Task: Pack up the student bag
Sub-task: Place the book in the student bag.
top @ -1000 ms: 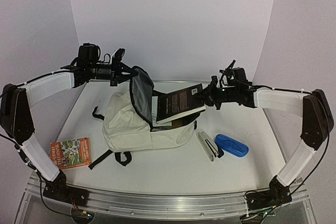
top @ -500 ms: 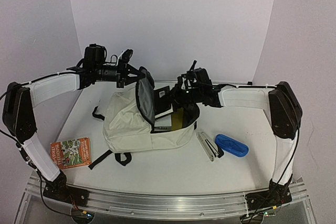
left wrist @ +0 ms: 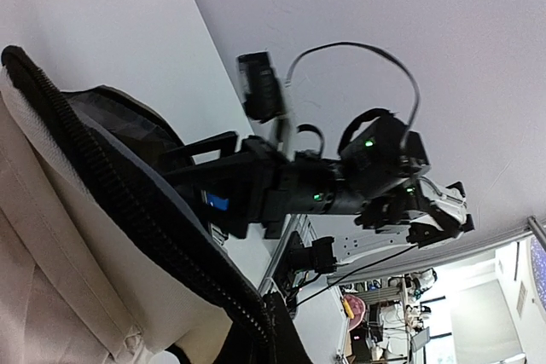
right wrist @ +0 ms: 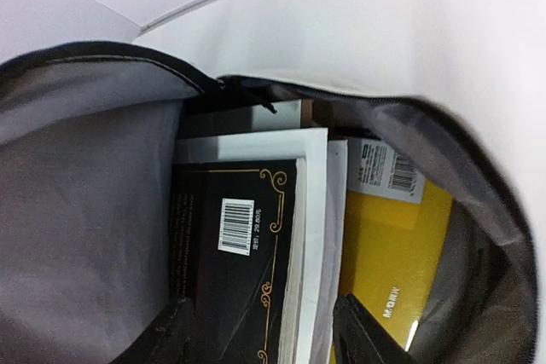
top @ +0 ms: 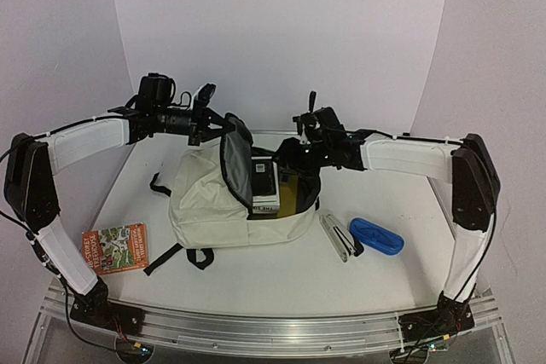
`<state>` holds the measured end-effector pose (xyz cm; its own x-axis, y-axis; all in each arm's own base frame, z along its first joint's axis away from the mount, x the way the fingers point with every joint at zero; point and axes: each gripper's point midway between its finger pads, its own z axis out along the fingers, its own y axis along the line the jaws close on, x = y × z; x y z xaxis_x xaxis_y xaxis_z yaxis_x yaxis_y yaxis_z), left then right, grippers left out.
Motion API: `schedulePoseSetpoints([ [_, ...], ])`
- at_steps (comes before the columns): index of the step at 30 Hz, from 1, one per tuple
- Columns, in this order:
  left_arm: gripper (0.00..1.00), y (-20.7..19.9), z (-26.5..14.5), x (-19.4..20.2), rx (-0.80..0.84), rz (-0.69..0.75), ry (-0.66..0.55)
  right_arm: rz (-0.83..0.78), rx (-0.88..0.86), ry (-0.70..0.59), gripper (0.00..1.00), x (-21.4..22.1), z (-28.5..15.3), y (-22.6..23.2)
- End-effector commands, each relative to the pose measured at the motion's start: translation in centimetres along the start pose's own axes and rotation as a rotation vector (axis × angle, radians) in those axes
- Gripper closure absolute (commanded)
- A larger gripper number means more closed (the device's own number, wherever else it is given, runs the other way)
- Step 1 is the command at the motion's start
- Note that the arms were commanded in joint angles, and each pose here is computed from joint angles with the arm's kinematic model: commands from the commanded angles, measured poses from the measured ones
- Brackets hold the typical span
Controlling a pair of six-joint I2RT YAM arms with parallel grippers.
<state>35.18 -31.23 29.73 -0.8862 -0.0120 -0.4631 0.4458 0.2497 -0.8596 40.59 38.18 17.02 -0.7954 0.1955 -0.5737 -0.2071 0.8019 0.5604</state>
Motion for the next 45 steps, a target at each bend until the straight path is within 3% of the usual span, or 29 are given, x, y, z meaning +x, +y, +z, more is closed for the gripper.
schedulePoseSetpoints([
  [1,1.0,-3.3,-1.3,-1.4,0.012,0.117,-0.046,-0.055,0.003,-0.01,0.54,-0.2,-2.0,0.1],
  [7,1.0,-3.2,-1.3,-1.5,0.008,0.112,-0.046,-0.045,-0.06,0.073,0.64,2.4,0.0,0.9],
  [15,1.0,-2.8,-1.4,-1.3,-0.012,0.11,-0.05,-0.045,-0.072,0.116,0.63,3.5,1.4,0.8],
  [32,1.0,-2.3,-1.4,-1.5,-0.018,0.105,-0.048,-0.055,-0.091,0.166,0.72,5.4,3.4,1.4],
  [45,1.0,-1.5,-1.0,-1.4,-0.023,0.087,-0.04,-0.096,-0.215,0.184,0.78,6.4,5.1,6.3],
])
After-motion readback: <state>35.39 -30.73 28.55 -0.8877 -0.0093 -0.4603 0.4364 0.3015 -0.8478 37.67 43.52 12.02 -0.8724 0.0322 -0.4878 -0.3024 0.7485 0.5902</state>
